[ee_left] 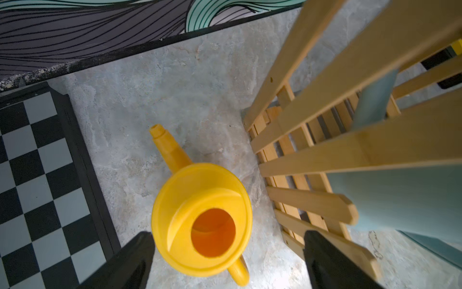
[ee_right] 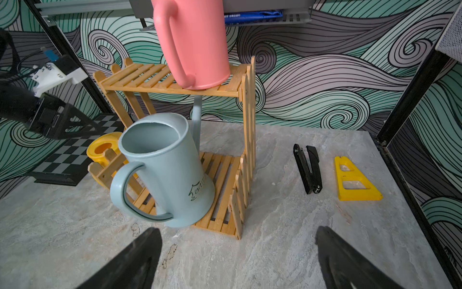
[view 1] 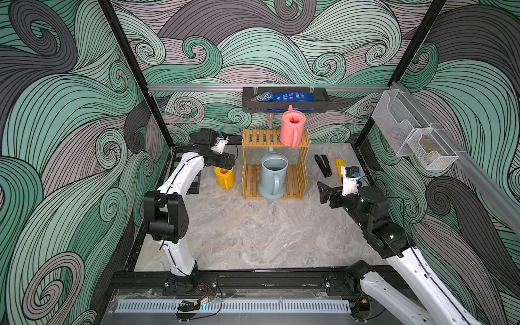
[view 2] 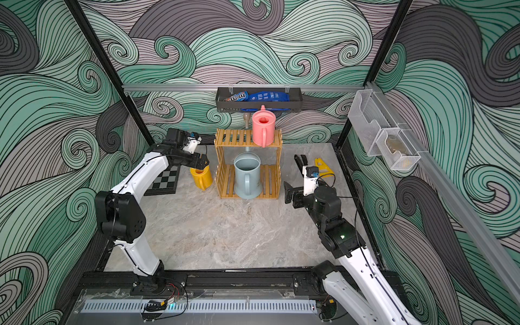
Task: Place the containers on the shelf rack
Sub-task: Move the container to the center of the board.
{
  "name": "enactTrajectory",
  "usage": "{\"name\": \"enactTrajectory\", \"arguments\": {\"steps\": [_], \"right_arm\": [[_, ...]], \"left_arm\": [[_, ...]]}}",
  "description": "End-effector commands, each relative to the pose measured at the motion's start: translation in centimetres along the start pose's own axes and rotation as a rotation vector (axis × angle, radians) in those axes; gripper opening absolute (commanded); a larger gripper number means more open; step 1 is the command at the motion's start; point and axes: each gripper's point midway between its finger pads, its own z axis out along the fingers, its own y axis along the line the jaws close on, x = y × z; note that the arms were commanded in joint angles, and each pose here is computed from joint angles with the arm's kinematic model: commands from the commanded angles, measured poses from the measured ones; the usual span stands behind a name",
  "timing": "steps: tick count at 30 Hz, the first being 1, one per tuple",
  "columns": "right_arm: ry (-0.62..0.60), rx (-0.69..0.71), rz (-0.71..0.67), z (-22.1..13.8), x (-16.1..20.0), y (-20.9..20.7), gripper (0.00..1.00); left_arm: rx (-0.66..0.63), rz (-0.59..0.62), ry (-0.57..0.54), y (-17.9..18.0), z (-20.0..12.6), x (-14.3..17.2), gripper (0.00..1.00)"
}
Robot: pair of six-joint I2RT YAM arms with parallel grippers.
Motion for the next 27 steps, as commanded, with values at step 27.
{"name": "enactTrajectory", "arguments": {"steps": [27], "right_arm": [[0.020, 0.004, -0.028, -1.1, 2.9, -0.7, 0.99]], "left_arm": [[0.028, -0.228, 0.219, 1.4, 5.5, 4.1, 0.66]]}}
